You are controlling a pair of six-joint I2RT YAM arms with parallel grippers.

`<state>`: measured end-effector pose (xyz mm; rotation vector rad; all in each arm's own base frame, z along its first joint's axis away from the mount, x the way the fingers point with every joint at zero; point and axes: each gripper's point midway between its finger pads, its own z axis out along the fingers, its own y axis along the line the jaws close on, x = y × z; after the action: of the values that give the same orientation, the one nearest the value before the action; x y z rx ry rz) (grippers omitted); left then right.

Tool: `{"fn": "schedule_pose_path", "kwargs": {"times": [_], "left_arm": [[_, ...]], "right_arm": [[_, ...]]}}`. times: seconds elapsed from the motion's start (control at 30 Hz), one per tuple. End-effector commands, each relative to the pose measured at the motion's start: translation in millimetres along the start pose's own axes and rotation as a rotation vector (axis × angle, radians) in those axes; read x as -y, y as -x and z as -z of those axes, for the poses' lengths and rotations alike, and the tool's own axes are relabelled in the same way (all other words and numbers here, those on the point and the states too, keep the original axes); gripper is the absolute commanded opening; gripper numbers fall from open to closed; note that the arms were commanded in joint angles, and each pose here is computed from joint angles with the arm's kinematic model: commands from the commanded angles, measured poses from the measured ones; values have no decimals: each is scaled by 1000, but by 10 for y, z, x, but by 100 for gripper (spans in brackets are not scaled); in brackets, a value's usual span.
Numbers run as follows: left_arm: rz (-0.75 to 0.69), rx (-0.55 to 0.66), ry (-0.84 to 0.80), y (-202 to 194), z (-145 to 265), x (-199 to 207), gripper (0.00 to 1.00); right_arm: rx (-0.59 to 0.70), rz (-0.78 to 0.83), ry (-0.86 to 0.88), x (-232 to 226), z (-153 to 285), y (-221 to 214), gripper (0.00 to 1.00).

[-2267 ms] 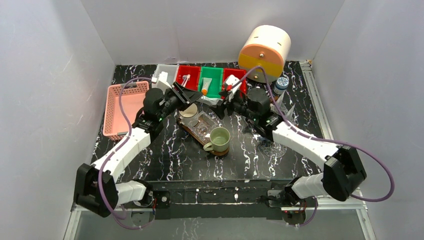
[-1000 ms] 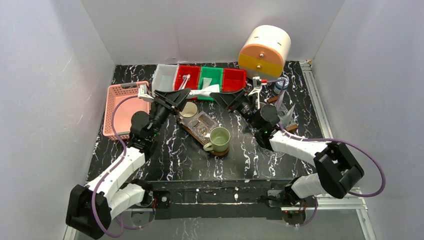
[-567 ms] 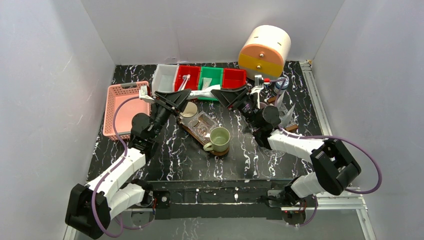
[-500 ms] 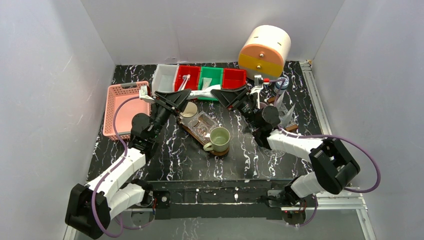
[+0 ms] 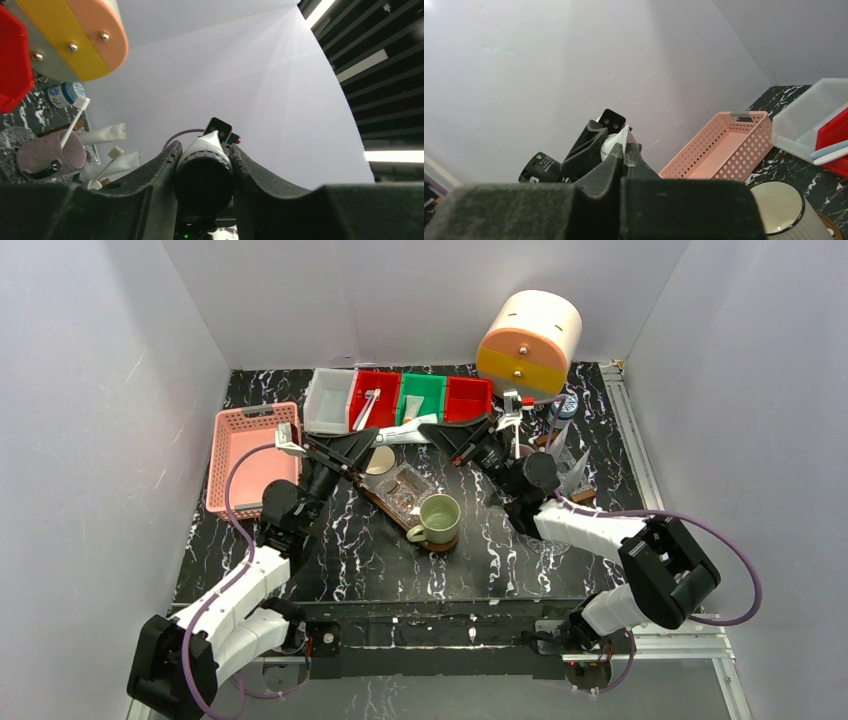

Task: Prepare toiletry sets of a toothbrush and toothpaste on the tray
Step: Adjust the toothpaste.

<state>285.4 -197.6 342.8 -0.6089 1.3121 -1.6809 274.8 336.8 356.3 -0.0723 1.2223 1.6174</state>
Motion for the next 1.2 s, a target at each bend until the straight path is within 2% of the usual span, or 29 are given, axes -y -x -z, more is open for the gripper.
{"fn": "schedule_pose_path", "kwargs": {"times": [0.0,0.13,0.23,0.33,0.63,0.9,1.17], "left_arm": [[-42,47,-6,62,79,-44,47],[-65,59,30,68,133,-208,67],[-92,65,52,75,172,-307,75],[-146,68,90,85,203,-399,79],[-537,142,355,451,386,-439,95],[-802,162,534,736,639,-360,98],[-1033,107,661,935,705,-189,98]], "right_arm": [[76,118,109,-422,-55,331,1],[43,176,74,-412,-55,330,1],[18,245,41,-417,-52,361,1],[-57,330,-13,-364,-79,333,1],[-236,490,-176,-130,-27,292,1],[-388,663,-290,123,21,301,1],[-542,775,-332,356,36,193,1]]}}
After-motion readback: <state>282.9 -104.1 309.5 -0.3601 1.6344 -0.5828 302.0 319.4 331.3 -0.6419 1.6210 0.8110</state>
